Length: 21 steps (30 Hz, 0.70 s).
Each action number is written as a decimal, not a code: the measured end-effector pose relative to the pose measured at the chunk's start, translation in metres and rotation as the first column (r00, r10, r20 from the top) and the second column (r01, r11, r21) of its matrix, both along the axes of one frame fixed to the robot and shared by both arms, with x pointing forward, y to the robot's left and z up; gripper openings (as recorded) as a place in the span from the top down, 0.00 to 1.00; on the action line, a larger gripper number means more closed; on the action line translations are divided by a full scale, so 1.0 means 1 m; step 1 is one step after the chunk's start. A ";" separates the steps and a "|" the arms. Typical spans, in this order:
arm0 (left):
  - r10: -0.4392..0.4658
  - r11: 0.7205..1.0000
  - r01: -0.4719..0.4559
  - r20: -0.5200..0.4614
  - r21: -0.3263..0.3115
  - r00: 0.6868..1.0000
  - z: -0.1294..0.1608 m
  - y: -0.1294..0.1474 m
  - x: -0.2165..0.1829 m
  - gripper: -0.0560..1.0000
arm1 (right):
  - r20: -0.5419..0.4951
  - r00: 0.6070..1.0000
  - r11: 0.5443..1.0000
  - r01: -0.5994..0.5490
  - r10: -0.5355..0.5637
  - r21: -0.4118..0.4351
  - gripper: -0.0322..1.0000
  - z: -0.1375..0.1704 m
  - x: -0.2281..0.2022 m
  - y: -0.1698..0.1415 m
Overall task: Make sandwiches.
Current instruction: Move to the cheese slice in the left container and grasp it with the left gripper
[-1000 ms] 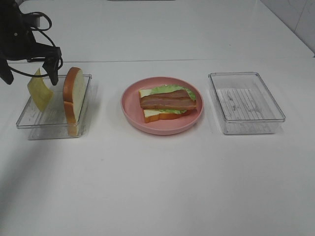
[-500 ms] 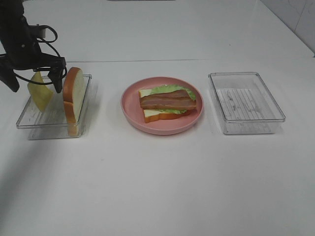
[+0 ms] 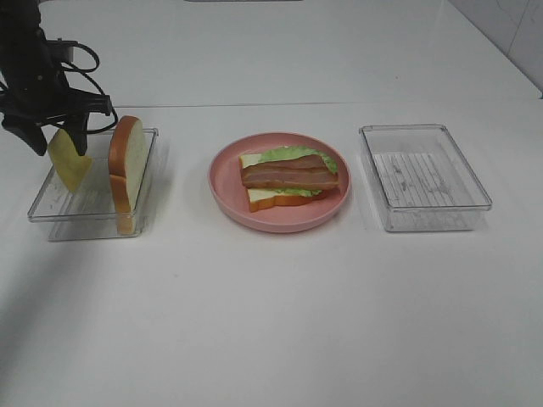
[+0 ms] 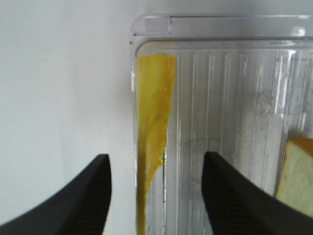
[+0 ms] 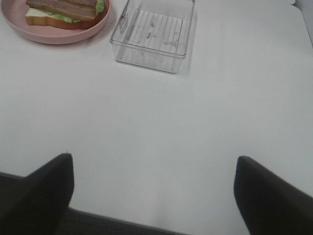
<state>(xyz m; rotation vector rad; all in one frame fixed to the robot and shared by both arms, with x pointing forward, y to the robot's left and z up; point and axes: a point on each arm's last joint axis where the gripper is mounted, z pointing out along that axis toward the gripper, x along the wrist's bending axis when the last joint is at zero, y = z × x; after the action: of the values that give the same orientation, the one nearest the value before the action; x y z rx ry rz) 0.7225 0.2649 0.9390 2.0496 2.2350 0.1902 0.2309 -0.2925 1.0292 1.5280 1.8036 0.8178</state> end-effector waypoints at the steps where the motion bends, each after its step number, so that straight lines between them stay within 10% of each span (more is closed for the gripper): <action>1: 0.015 1.000 -0.015 0.004 0.011 1.000 0.000 0.001 0.000 0.56 | 0.000 1.000 1.000 0.000 0.000 0.000 0.13 0.000 0.000 0.000; 8: 0.025 0.999 -0.025 0.002 0.027 1.000 0.000 0.003 0.000 0.95 | 0.000 1.000 1.000 0.000 0.000 0.000 0.13 0.000 0.000 0.000; 21: 0.026 0.999 -0.026 0.027 0.025 0.999 0.015 0.003 -0.002 0.95 | 0.000 1.000 1.000 0.000 0.000 0.000 0.13 0.000 0.000 0.000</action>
<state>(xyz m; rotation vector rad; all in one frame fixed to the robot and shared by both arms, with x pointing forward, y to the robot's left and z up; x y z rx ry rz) 0.7208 0.2679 0.9537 2.0184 2.2559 0.2475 0.2309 -0.2925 1.0292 1.5280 1.8036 0.8178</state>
